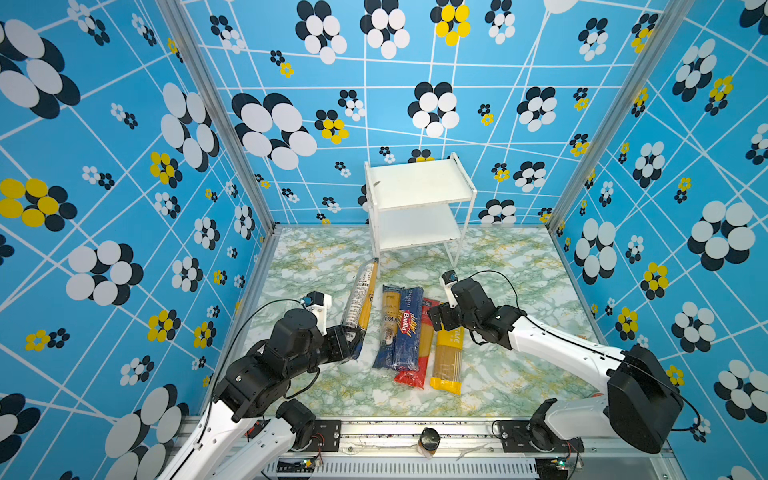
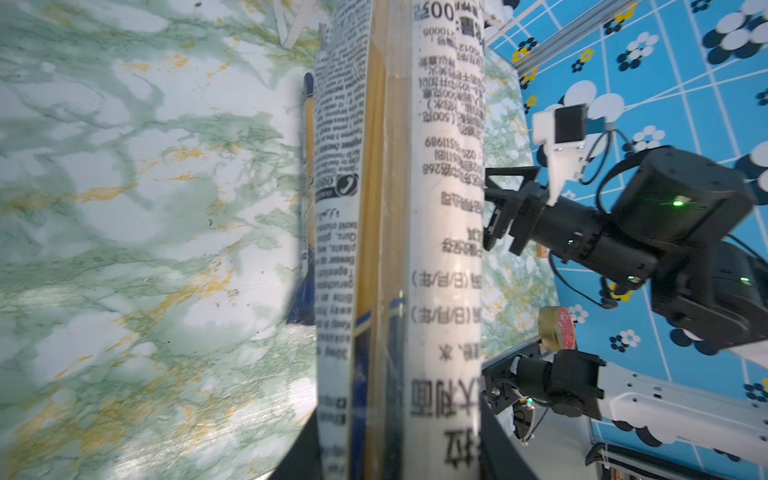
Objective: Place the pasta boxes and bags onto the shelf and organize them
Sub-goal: 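Lift the clear spaghetti bag upright with the left gripper toward the shelf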
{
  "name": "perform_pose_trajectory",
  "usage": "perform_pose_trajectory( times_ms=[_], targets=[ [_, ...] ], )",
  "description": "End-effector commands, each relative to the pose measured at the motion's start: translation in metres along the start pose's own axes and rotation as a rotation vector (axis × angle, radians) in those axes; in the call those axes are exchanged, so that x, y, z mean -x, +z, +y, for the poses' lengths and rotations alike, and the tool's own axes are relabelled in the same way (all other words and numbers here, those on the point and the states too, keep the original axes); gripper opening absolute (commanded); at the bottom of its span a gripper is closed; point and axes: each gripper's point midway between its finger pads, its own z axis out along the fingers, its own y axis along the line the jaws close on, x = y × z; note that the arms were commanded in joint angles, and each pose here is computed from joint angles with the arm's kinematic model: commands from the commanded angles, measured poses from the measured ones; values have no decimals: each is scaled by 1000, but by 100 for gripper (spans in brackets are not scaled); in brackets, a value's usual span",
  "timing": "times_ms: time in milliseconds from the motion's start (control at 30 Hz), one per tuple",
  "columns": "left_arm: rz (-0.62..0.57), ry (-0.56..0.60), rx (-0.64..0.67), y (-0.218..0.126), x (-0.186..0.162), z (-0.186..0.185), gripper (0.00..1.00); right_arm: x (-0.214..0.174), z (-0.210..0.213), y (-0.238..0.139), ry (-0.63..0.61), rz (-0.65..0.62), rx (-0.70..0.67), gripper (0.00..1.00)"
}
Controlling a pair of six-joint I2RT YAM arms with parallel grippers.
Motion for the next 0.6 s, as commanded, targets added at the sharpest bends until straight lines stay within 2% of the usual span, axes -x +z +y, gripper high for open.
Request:
perform_pose_trajectory(
  times_ms=[0, 67, 300, 400, 567],
  targets=[
    [-224, 97, -326, -56, 56, -88, 0, 6, 1, -3, -8, 5, -15, 99],
    [-263, 136, -423, -74, 67, -115, 0, 5, 1, -1, -4, 12, -17, 99],
    [-325, 270, -557, -90, 104, -175, 0, 5, 1, 2, -12, 30, -24, 99],
    [-380, 319, -584, -87, 126, -197, 0, 4, -1, 2, -15, 37, -32, 99],
    [-546, 349, -544, -84, 177, -220, 0, 4, -4, -1, -21, 37, -49, 99]
  ],
)
